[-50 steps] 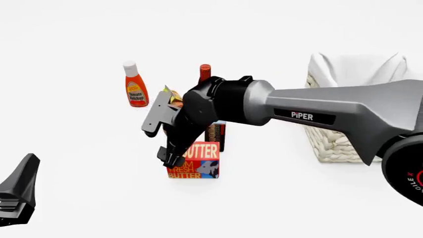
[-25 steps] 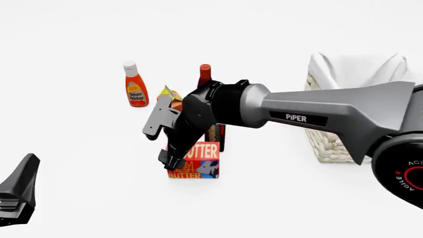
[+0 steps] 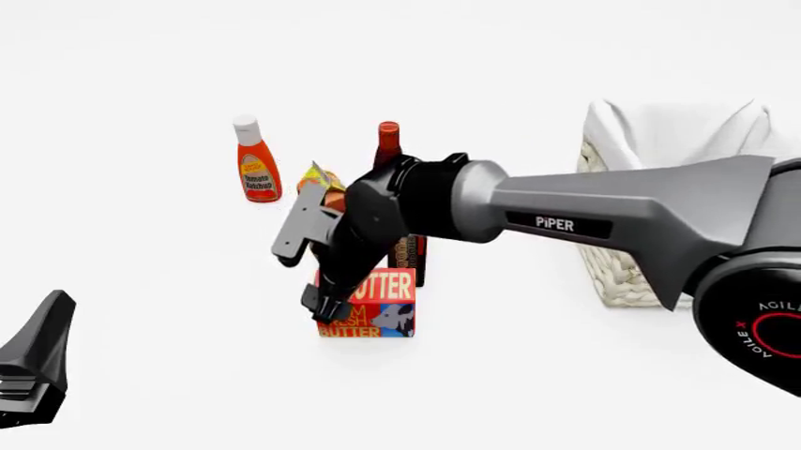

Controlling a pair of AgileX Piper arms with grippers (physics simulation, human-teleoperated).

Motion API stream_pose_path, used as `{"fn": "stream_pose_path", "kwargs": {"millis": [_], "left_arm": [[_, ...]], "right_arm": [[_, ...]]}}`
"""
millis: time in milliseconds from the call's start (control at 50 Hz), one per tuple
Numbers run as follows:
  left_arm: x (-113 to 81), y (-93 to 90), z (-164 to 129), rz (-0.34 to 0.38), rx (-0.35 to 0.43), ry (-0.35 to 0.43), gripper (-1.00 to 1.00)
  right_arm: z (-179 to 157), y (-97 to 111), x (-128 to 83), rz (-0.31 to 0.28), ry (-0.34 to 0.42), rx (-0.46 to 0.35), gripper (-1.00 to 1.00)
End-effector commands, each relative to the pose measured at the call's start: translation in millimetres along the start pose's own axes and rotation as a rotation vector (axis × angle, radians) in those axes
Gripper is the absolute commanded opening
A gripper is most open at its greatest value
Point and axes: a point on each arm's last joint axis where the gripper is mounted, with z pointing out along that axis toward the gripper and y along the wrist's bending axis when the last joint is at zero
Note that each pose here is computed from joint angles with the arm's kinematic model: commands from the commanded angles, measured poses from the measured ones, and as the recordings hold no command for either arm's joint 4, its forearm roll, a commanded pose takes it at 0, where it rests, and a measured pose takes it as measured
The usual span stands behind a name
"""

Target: Pick the butter and place it in the basket.

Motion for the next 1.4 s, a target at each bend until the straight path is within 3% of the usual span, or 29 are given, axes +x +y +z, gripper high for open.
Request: {"fn": "stream_pose_path", "kwargs": {"millis": [20,1400], "left_arm": [[0.0,0.0,0,-0.001,0.000,0.000,1.00],[-0.9,-0.4,0,0.006,0.007,-0.011,1.00]], "right_arm": [[3,1,0,0.001,0.005,-0.004,1.00],[29,-11,14,0.019,0.060,-0.013,1.00]]}}
